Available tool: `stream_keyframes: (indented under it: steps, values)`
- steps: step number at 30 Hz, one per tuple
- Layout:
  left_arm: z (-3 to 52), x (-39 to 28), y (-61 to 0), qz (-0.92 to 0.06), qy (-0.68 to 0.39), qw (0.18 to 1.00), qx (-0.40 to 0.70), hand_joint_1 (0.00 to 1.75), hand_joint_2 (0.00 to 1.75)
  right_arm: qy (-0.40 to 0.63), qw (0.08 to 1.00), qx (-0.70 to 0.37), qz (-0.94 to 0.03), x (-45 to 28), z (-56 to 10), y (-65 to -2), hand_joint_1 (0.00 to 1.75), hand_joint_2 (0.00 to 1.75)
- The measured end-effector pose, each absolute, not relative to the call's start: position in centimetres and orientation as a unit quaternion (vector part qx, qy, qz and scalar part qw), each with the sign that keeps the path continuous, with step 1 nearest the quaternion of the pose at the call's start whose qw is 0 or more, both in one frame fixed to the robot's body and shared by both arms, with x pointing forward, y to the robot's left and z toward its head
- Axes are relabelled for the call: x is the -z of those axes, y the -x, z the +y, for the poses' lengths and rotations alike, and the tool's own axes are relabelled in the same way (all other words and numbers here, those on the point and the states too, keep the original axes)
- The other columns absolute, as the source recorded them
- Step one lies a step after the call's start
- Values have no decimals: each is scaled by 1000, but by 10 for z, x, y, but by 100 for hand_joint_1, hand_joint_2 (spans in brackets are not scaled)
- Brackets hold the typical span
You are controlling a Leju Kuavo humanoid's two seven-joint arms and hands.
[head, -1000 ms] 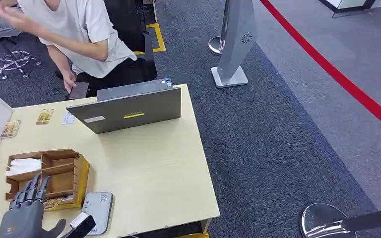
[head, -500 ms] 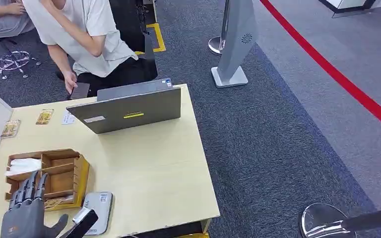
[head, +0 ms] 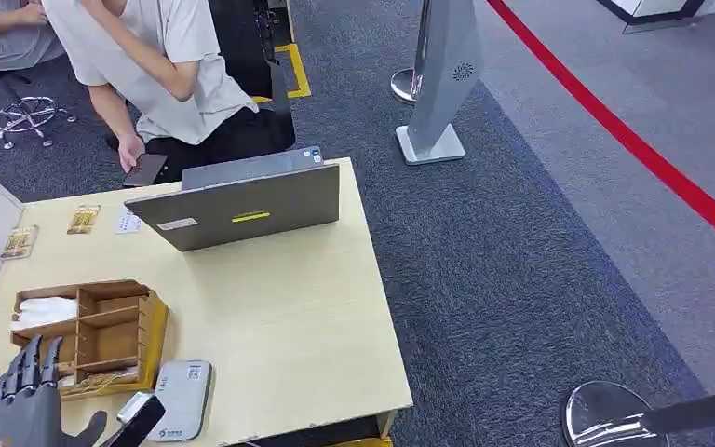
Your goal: Pass the card to the sensor for recognition and then transmit it.
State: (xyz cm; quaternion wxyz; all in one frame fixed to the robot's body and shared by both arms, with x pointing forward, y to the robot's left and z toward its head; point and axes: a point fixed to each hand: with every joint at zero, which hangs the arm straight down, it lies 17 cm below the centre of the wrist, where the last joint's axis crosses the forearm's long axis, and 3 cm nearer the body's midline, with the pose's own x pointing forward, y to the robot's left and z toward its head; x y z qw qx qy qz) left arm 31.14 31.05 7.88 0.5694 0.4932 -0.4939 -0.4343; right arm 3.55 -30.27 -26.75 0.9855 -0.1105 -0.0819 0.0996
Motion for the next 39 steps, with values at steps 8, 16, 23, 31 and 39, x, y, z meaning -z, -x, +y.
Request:
stream_keyframes:
  steps: [8, 16, 23, 31, 39]
  values:
    - [326, -83, -313, -479, -535, 543, 435, 0, 175, 113, 985, -100, -82, 268, -303, -35, 0, 175]
    - [331, -85, -322, -457, -568, 506, 461, 0, 175, 115, 985, -100, -83, 269, -303, -35, 0, 175]
    - [329, -81, -332, -442, -571, 500, 478, 0, 175, 113, 985, -102, -83, 270, -299, -35, 0, 175]
    - [315, -75, -336, -440, -558, 503, 492, 0, 175, 111, 985, -104, -84, 272, -295, -36, 0, 175]
    - [301, -69, -336, -441, -546, 505, 502, 0, 175, 110, 985, -106, -85, 273, -292, -38, 0, 175]
